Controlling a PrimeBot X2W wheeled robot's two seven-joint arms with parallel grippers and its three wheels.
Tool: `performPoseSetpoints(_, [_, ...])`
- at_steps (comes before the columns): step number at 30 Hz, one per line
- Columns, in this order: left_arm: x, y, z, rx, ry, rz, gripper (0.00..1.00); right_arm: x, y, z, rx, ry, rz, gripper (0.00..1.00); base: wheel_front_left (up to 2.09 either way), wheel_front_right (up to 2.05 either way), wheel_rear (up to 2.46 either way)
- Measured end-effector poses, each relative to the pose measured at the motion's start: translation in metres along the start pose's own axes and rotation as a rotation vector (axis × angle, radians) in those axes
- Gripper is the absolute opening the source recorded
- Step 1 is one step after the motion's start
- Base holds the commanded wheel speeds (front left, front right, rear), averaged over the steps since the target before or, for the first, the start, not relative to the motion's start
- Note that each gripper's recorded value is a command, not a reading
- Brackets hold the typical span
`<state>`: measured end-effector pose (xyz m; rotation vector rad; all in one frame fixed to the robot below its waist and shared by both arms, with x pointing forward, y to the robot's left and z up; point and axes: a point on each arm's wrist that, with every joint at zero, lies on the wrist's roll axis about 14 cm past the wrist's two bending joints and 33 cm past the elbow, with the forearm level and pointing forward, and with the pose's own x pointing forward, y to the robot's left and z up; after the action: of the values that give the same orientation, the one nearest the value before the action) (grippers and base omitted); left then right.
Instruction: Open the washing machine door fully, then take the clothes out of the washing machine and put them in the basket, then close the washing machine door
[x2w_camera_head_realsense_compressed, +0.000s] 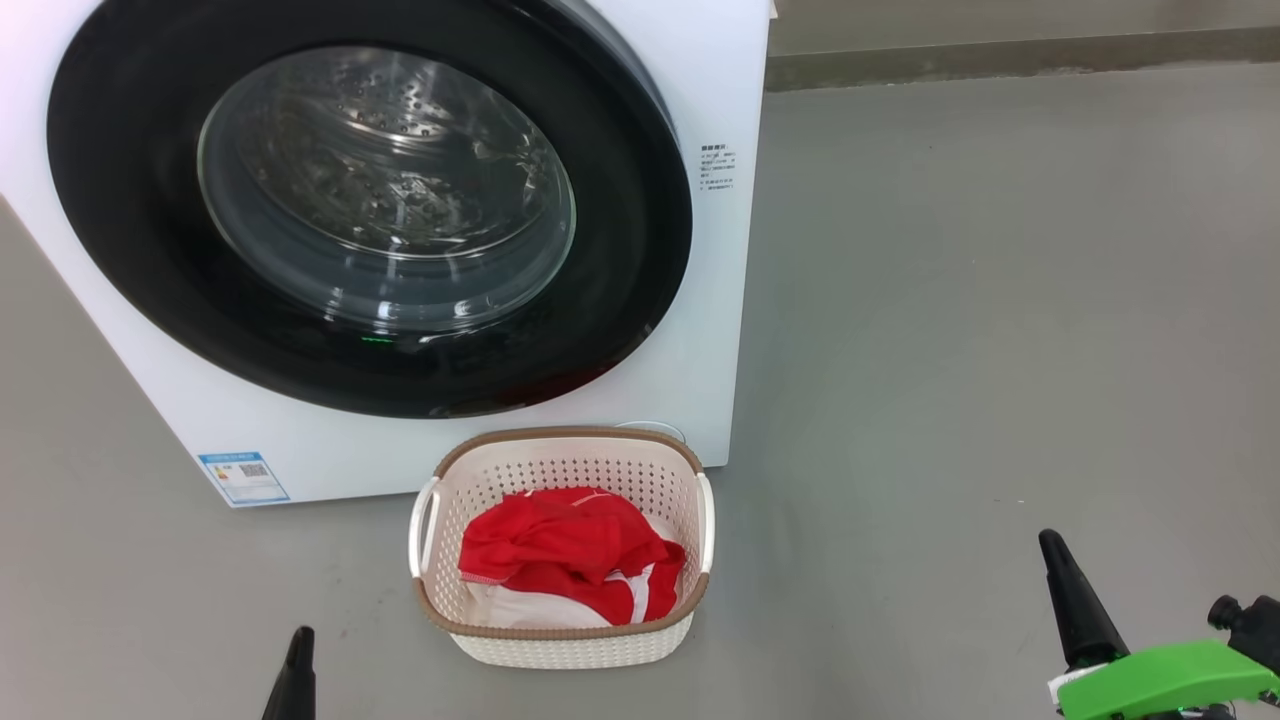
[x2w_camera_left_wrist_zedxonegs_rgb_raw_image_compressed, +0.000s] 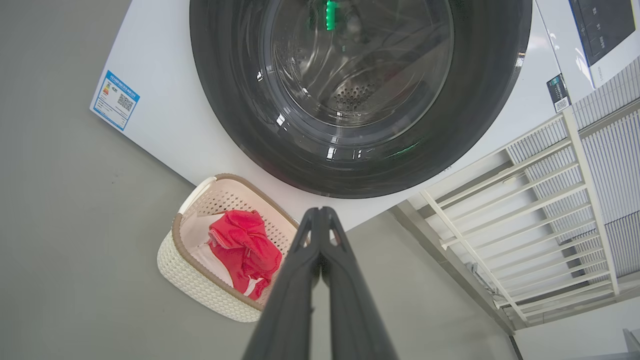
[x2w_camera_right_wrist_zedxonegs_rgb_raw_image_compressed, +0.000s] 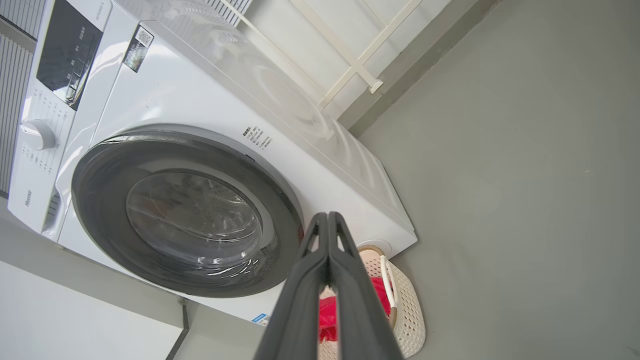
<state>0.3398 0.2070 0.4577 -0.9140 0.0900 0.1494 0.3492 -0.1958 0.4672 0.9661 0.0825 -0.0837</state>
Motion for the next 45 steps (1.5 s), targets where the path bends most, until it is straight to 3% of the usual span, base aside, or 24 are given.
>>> performPoseSetpoints(45, [0.023,-0.023,-0.002,-0.490,0.061,-0.055,0.00,0.018,0.004,0.013,0.449,-0.002,0.010,0.00,0.00,0.00,0.00])
